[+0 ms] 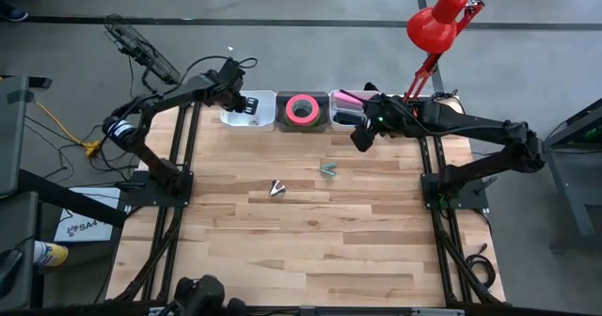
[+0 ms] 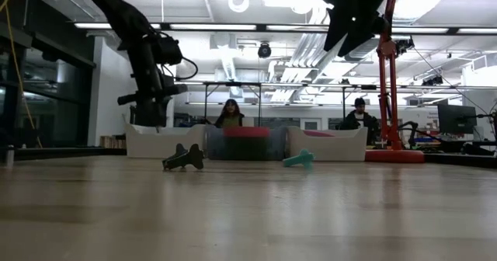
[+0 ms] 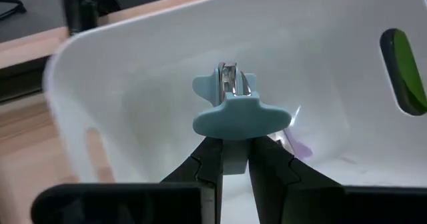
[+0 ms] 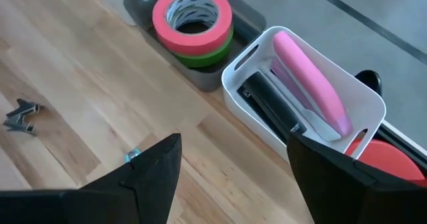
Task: Pick and place Stapler, Stapler remover, tape
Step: Put the blue staple remover into the left white bin, then put the light blue staple remover into the white bin
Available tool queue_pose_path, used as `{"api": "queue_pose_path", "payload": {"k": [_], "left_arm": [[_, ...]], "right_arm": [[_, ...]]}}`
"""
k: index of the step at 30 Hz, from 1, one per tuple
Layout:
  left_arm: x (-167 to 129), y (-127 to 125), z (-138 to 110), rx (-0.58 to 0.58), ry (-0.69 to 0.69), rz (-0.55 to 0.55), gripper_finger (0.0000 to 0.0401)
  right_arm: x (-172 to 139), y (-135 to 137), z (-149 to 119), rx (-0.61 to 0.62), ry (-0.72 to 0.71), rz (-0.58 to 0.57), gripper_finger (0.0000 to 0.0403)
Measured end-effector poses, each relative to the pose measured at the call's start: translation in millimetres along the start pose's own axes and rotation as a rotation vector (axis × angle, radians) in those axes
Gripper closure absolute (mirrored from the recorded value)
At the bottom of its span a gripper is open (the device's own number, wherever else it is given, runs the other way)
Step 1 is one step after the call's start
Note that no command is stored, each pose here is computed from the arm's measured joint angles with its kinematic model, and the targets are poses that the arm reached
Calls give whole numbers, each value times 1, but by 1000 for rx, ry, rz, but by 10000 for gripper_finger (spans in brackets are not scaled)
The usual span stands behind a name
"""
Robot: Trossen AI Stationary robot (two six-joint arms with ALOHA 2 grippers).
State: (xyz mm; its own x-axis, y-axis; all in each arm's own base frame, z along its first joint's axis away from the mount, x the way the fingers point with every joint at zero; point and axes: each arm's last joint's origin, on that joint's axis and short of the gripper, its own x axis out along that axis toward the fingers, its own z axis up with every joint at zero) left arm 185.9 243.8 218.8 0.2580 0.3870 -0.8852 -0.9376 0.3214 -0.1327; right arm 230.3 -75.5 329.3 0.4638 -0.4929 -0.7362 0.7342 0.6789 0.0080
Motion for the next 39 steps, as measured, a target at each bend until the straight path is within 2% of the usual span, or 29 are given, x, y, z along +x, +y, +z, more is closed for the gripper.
{"api": "queue_pose_path", "payload": {"k": [12,19,28,33,39], "left_arm": [[24,-1,-1,6,56,-5,359],[29,-1,-2,7,79,-17,315],[29,-2,-3,10,87,-40,306],[26,-3,-1,67,103,-64,296],[10,-10,15,191,84,-111,287]], "right_arm": [[0,0,0,45,1,1,139],[0,1,0,45,12,23,139],[0,1,-1,35,21,42,139],[0,3,0,-56,22,93,139],[12,7,-4,-186,9,125,139]]}}
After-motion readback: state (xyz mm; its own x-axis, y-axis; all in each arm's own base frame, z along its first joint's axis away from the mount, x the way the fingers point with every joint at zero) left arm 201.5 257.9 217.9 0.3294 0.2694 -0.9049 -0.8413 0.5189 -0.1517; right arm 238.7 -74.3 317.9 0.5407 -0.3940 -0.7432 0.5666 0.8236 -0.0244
